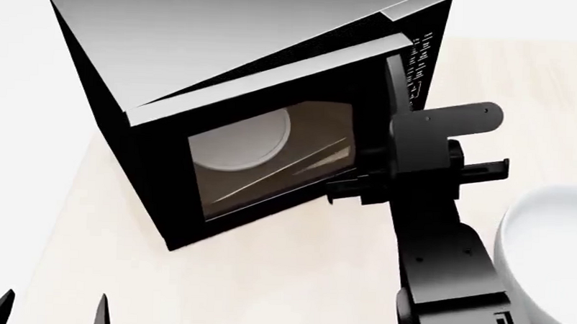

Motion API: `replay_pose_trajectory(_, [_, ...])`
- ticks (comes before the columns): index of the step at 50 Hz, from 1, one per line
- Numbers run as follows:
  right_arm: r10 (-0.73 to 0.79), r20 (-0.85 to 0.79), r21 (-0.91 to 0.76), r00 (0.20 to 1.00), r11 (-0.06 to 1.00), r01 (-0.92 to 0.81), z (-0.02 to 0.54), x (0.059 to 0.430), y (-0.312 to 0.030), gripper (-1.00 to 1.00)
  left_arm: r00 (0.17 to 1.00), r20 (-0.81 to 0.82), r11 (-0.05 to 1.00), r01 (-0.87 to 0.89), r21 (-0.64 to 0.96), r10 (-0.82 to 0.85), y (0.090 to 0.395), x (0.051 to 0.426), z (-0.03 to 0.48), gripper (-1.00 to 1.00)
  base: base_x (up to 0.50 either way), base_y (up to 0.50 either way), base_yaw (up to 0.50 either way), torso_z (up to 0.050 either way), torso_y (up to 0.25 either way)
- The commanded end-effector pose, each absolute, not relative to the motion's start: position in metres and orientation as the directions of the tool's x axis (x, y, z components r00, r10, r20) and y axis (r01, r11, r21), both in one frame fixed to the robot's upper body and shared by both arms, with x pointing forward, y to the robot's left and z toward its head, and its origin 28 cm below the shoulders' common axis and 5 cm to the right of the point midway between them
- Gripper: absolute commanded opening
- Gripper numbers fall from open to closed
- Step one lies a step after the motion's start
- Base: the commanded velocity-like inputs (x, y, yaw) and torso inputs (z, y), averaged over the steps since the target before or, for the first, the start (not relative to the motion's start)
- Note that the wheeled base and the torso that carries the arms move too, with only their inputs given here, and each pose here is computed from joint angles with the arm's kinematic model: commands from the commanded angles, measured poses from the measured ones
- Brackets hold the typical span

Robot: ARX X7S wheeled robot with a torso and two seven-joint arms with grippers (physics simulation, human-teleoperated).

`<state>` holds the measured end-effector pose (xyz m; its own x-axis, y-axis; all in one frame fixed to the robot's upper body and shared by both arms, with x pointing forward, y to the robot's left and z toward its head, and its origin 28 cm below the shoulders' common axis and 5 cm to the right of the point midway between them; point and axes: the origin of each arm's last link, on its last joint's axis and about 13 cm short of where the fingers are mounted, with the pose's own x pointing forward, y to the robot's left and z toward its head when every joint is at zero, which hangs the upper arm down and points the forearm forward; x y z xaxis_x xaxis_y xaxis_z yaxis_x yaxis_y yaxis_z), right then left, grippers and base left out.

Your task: Open the microwave.

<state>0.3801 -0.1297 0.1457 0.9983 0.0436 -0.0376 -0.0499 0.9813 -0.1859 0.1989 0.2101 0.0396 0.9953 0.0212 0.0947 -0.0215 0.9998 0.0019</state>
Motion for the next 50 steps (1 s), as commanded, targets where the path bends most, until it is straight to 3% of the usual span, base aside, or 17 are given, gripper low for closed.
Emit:
replay_pose_trajectory(1, [0.12, -0.021, -0.211, 0.993, 0.97, -0.122, 0.144, 0.36, -0.112, -1.0, 0.995, 0.095, 1.0, -0.022, 0.002, 0.021, 0.21, 0.199, 0.039, 1.0, 0.0, 0.0, 0.0, 0.0, 0.0])
replay_pose_trajectory(50, [0.206, 0.017, -0.173, 0.978, 0.964, -0.2, 0.128, 0.297, -0.095, -1.0, 0.994, 0.104, 1.0, -0.021, 0.001, 0.021, 0.21, 0.196, 0.043, 1.0, 0.0, 0.0, 0.0, 0.0, 0.001])
